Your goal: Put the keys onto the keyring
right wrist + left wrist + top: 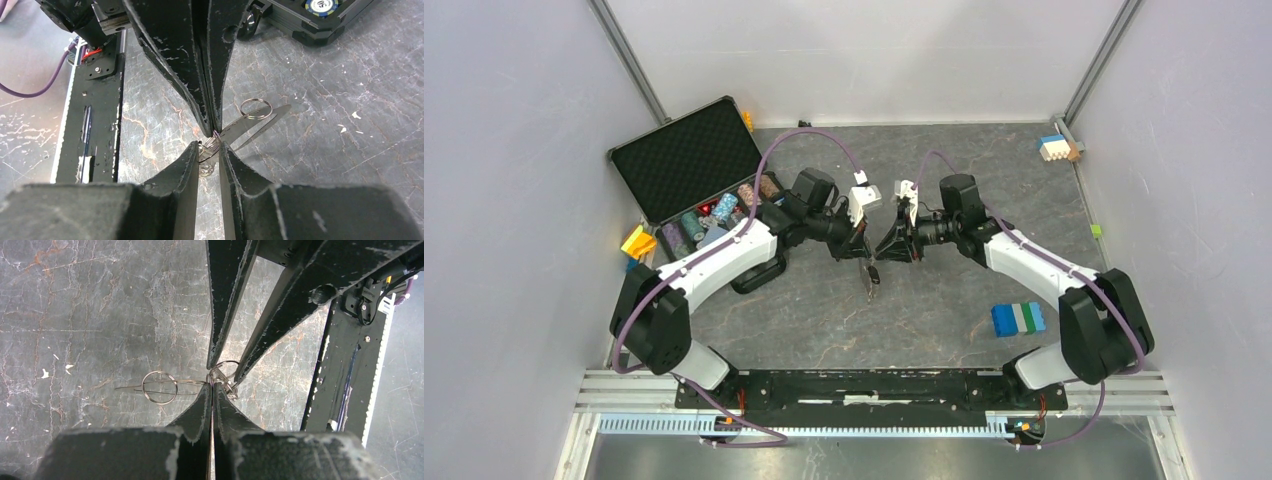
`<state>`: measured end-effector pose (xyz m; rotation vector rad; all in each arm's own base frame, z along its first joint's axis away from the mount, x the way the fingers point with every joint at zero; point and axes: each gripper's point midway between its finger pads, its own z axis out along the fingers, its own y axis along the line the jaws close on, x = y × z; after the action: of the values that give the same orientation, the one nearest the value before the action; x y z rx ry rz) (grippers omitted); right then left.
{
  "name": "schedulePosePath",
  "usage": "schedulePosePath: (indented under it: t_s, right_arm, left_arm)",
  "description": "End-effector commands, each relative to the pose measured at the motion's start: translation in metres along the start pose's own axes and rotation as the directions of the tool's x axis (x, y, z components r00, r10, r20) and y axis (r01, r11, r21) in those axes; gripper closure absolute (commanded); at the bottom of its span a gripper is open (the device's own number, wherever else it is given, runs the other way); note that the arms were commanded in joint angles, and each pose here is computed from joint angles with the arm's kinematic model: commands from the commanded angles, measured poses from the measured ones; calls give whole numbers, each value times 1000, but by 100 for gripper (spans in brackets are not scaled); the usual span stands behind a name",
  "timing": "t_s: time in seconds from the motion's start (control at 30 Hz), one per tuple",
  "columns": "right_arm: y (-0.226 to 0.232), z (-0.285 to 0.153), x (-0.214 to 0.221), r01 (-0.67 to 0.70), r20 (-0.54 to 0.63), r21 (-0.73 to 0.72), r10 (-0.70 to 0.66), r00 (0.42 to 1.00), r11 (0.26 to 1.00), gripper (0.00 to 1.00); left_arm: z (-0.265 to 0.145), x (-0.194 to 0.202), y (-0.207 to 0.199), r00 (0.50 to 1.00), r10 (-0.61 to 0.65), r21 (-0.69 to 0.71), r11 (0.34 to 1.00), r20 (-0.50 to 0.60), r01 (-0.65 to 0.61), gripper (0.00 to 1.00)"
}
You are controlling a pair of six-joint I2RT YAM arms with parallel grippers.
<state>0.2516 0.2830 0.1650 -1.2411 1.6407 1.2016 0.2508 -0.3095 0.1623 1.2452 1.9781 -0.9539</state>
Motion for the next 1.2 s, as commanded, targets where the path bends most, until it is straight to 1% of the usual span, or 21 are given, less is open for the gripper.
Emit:
schedulePosePath:
  t_s: [0.0,0.07,0.3,0.43,0.67,0.97,1.17]
  right_arm:
    - [-2,4,-1,-16,11,-10,16,1000,1000,75]
    - [-2,5,1,-30,6,-16,30,1000,999,77]
    - [-2,8,7,-63,-3,-30,63,998,998,77]
    - [-3,9,7,-69,-4,-34,69,998,997,87]
    - [-4,6,13,-69,-29,-35,68,997,997,100]
    - [-4,1,25,-33,-85,-43,29,996,999,100]
    - [1,0,34,-18,-127,-85,7,992,996,100]
  left_arm:
    - [-9,-27,-5,994,64,-16,998,88,-62,98]
    - [-9,-28,-5,993,66,-17,998,93,-65,98]
    - [-9,-28,-6,992,72,-19,997,99,-70,98]
    - [-8,-25,-6,992,82,-17,997,96,-81,98]
    - [-9,-23,-7,987,119,-14,993,104,-118,98]
    - [-11,-17,-15,968,224,22,973,116,-228,98]
    - [-12,-10,-18,943,313,47,946,115,-320,98]
